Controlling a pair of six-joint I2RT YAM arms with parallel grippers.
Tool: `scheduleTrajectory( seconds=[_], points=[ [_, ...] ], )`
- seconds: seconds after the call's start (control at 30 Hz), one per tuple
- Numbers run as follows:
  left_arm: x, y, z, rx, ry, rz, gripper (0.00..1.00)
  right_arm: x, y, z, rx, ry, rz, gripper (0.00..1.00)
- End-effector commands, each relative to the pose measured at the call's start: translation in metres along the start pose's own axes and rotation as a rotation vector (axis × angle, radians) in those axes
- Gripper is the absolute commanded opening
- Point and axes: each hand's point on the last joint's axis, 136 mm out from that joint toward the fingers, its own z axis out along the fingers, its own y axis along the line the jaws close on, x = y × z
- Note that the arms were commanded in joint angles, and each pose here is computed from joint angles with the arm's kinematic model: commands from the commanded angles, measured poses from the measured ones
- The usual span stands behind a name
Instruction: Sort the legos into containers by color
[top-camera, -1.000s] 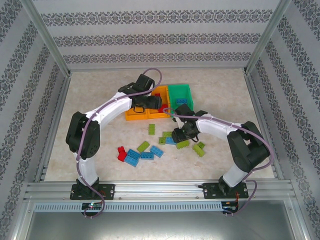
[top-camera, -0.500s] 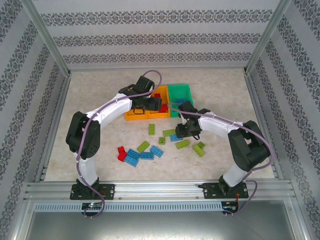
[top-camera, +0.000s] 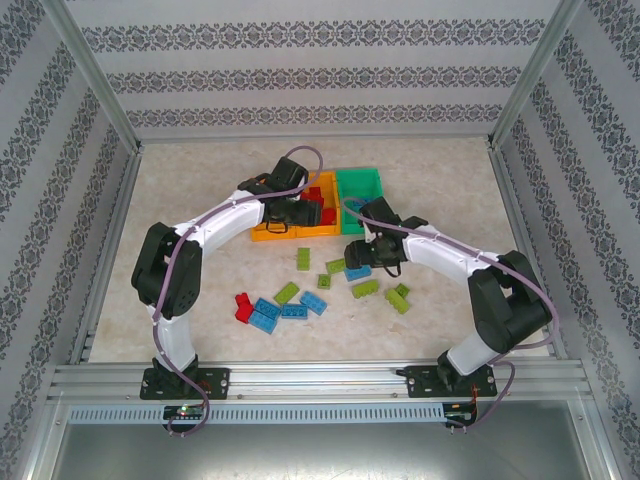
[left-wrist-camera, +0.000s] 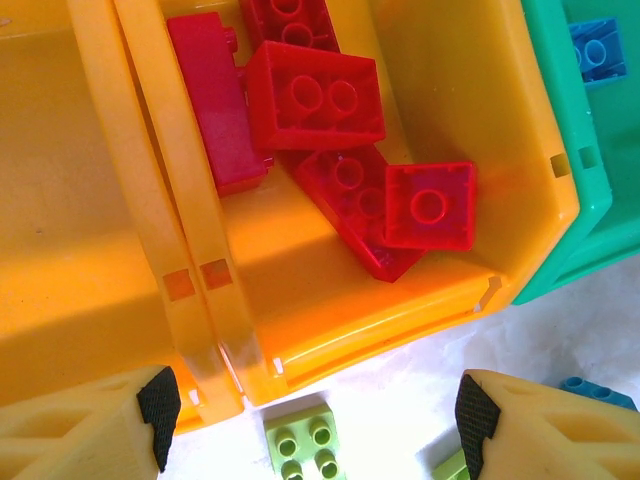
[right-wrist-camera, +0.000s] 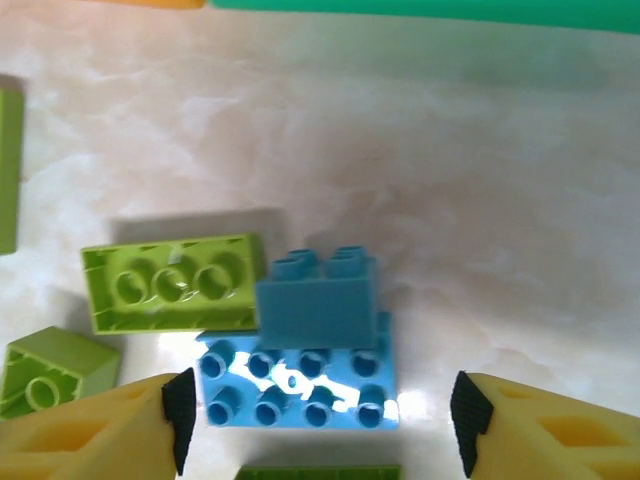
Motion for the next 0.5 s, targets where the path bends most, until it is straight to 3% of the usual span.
scheduleTrajectory(
  seconds=[0.0, 0.47],
  points=[
    [-0.011, -0.008, -0.015, 0.040, -0.054, -0.013, 0.75, 0.011, 0.005, 0.007, -0.020, 0.046, -0.019, 0.74],
    [-0.007, -0.004, -0.019, 0.028, -0.064, -0.018, 0.75, 0.022, 0.005, 0.031, 0.038, 0.125, -0.074, 0.78]
  ],
)
